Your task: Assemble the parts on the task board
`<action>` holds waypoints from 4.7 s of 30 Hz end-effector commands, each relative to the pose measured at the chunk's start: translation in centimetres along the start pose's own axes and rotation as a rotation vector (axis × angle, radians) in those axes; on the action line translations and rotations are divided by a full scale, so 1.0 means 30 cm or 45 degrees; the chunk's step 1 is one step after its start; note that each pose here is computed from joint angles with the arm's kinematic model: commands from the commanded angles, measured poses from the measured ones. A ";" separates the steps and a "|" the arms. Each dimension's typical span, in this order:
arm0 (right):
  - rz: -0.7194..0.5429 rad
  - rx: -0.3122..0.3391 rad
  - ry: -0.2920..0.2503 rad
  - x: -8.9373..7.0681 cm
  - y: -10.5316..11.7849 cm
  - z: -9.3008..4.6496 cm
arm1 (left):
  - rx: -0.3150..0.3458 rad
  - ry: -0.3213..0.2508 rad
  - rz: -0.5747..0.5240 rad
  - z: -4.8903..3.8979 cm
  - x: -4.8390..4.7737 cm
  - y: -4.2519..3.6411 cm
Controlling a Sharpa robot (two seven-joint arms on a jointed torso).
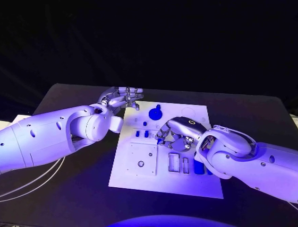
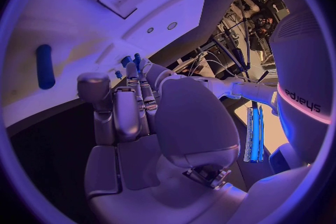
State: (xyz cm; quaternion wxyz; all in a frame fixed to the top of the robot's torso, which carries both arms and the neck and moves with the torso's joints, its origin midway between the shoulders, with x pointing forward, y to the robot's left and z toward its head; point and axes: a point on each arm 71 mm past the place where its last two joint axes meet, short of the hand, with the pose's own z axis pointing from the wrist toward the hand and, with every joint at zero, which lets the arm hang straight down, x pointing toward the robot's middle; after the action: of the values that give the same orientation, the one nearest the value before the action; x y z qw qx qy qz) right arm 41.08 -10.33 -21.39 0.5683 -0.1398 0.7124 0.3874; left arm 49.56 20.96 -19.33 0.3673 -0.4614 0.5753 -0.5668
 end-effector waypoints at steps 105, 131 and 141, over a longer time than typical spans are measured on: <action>-0.021 -0.017 0.207 0.147 0.064 0.050 | -0.046 0.041 -0.011 0.000 0.018 0.017; 0.027 0.060 0.047 0.005 0.006 -0.046 | -0.054 0.033 -0.009 0.000 0.009 0.019; -0.028 0.203 -0.037 -0.158 -0.126 -0.134 | -0.052 0.029 -0.008 -0.003 0.003 0.018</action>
State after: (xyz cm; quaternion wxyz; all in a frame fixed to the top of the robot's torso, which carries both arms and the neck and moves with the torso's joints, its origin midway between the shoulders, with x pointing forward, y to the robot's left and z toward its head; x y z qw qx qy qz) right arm 42.05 -16.54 -18.33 0.5909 -0.1113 0.7301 0.3247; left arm 49.44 21.01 -19.95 0.3519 -0.4686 0.5893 -0.5561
